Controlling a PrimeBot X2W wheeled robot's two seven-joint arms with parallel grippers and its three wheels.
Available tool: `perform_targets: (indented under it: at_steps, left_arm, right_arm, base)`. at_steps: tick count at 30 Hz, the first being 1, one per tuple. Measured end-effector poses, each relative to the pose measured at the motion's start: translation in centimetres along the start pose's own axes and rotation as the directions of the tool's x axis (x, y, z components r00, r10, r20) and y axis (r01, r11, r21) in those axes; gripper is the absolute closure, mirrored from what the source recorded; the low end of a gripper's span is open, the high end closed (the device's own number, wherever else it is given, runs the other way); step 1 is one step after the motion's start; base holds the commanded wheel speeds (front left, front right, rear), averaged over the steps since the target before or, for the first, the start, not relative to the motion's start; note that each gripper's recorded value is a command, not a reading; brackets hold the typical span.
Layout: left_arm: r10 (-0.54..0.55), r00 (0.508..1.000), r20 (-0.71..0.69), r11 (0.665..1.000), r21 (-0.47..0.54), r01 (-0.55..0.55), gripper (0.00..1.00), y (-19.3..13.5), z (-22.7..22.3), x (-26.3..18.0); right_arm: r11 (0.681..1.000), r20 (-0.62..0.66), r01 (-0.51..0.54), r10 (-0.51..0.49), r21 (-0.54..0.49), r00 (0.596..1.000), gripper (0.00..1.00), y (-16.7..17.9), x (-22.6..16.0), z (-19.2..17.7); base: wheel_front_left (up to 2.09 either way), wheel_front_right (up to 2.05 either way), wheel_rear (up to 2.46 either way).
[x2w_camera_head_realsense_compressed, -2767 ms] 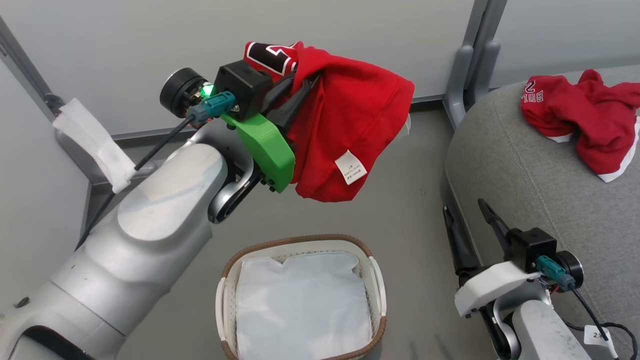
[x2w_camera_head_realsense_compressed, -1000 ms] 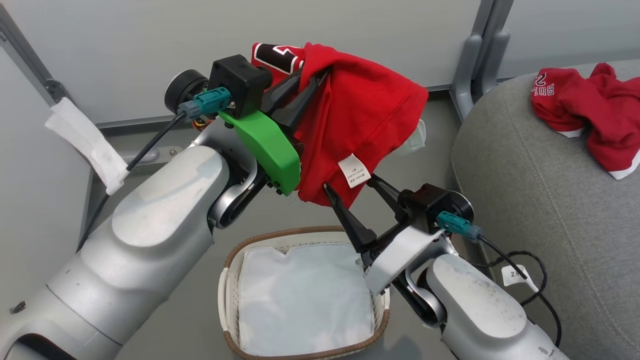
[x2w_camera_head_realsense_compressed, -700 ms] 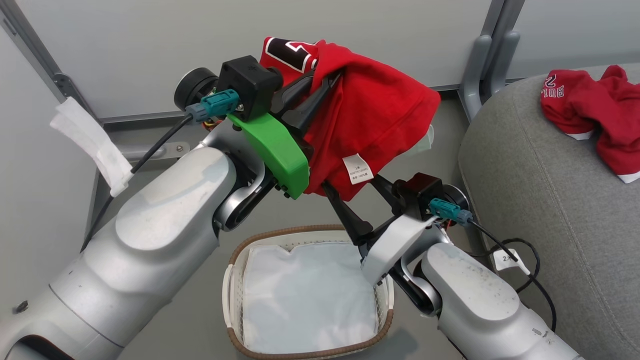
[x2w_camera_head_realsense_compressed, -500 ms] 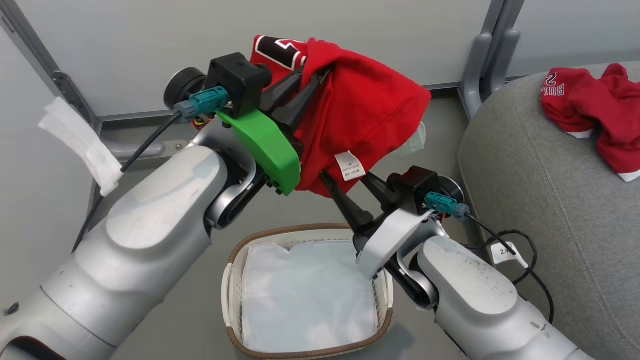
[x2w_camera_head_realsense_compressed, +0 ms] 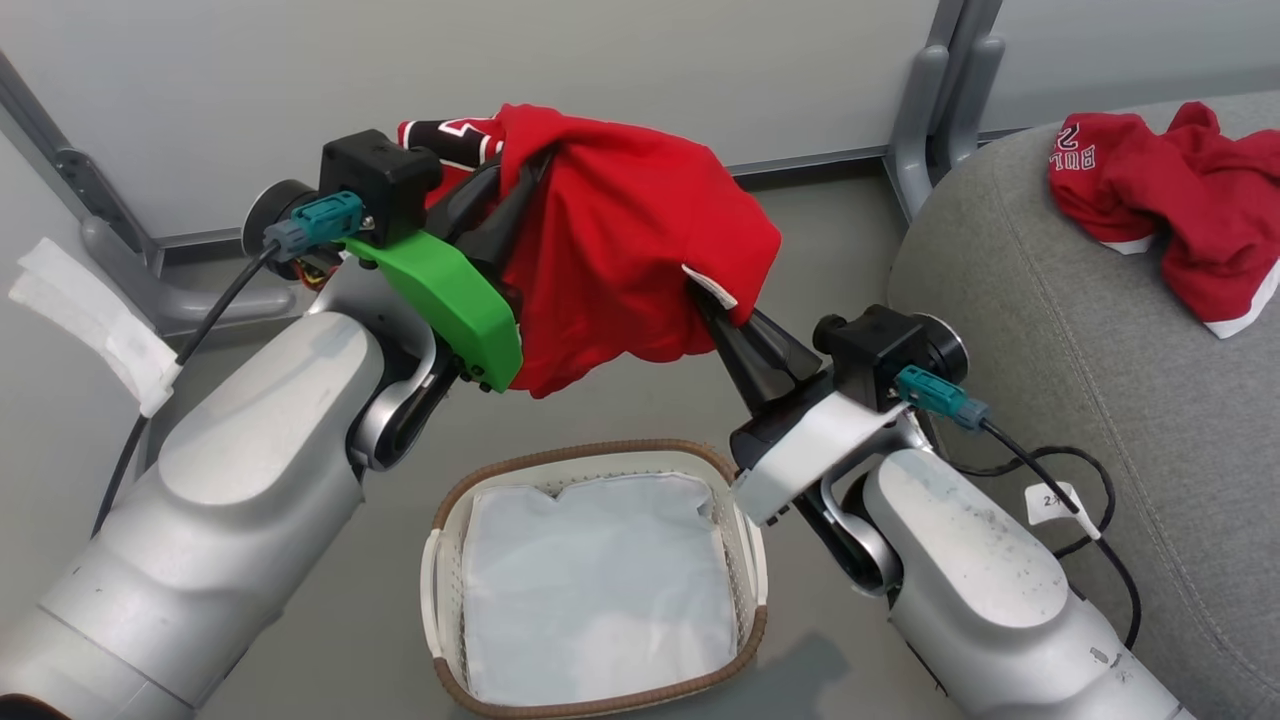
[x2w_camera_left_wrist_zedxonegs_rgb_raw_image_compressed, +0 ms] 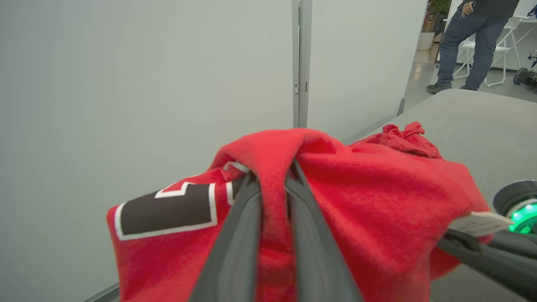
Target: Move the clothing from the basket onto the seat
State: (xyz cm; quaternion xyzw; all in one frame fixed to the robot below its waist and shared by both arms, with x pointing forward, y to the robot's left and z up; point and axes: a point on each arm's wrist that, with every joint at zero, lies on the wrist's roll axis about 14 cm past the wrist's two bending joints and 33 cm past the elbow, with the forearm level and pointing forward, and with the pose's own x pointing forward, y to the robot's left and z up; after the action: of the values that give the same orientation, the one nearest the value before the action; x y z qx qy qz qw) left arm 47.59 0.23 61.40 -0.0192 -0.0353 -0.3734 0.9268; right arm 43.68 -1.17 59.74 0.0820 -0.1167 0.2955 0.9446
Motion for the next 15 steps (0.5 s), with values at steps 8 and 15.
perform_targets:
  at_steps: [8, 15]
  left_arm:
    - [-0.002, 1.0, -0.008, 1.0, -0.025, 0.002, 0.0, -0.4, -1.8, 0.1]
    - [-0.069, 0.997, -0.021, 0.993, -0.095, 0.067, 0.0, -3.8, -4.5, 0.5]
  right_arm:
    - [0.994, 0.057, 0.087, -0.083, -0.069, 0.995, 1.0, -3.2, -0.7, 2.0]
    - [0.971, 0.069, 0.194, -0.186, -0.139, 0.98, 1.0, -7.4, -2.7, 2.8]
  base:
    - [0.0, 0.0, 0.0]
    - [0.0, 0.0, 0.0]
